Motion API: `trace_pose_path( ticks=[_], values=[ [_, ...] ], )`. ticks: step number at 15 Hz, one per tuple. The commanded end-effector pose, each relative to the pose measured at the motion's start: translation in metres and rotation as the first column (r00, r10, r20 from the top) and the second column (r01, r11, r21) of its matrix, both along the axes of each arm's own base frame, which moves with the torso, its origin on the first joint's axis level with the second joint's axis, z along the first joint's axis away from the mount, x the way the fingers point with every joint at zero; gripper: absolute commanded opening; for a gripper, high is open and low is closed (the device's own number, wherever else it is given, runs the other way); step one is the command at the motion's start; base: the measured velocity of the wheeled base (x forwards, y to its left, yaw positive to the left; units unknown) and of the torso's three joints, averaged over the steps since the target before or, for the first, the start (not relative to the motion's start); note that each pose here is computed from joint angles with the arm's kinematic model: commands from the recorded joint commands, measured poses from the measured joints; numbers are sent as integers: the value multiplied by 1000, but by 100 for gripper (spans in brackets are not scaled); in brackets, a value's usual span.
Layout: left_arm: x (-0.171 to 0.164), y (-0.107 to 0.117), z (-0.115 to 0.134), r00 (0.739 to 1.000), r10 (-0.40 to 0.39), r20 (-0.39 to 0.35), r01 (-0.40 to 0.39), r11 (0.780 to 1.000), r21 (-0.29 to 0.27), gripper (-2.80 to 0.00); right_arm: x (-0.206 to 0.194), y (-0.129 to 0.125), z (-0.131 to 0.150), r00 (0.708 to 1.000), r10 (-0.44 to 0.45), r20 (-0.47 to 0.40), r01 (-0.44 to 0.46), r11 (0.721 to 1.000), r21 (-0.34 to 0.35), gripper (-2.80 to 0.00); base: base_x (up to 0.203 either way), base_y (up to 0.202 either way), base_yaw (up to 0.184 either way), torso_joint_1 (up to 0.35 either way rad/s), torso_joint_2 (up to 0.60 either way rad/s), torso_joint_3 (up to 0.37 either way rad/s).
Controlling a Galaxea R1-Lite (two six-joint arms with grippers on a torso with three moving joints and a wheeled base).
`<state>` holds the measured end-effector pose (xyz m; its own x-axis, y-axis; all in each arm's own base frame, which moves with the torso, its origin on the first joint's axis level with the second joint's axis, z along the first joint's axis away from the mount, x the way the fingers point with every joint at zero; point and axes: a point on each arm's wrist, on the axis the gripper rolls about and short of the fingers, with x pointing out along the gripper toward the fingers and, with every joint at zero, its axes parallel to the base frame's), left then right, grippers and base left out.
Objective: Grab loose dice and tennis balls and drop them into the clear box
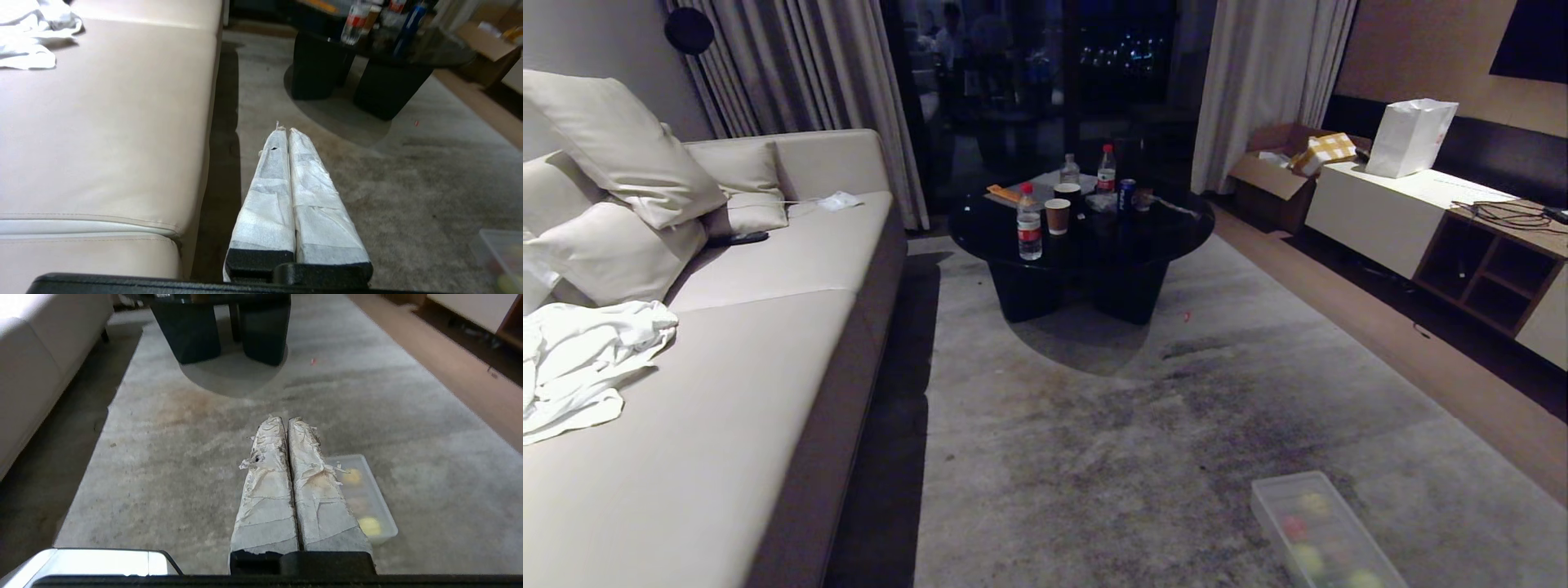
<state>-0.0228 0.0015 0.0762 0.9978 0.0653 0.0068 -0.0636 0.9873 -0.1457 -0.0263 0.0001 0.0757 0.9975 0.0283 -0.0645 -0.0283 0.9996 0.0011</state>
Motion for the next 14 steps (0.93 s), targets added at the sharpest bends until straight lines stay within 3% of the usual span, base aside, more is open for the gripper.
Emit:
trace_pose_path(
  ticks=[1, 14],
  values=[
    [0, 0, 0, 1000, 1, 1, -1, 1000, -2, -280, 0, 0, 0, 1000, 1, -5, -1, 1000, 2, -280, 0, 0, 0, 5, 7, 129],
    [0, 0, 0, 1000, 1, 1, -1, 1000, 0, -280, 0, 0, 0, 1000, 1, -5, -1, 1000, 3, -280, 0, 0, 0, 1, 1, 12]
  ],
)
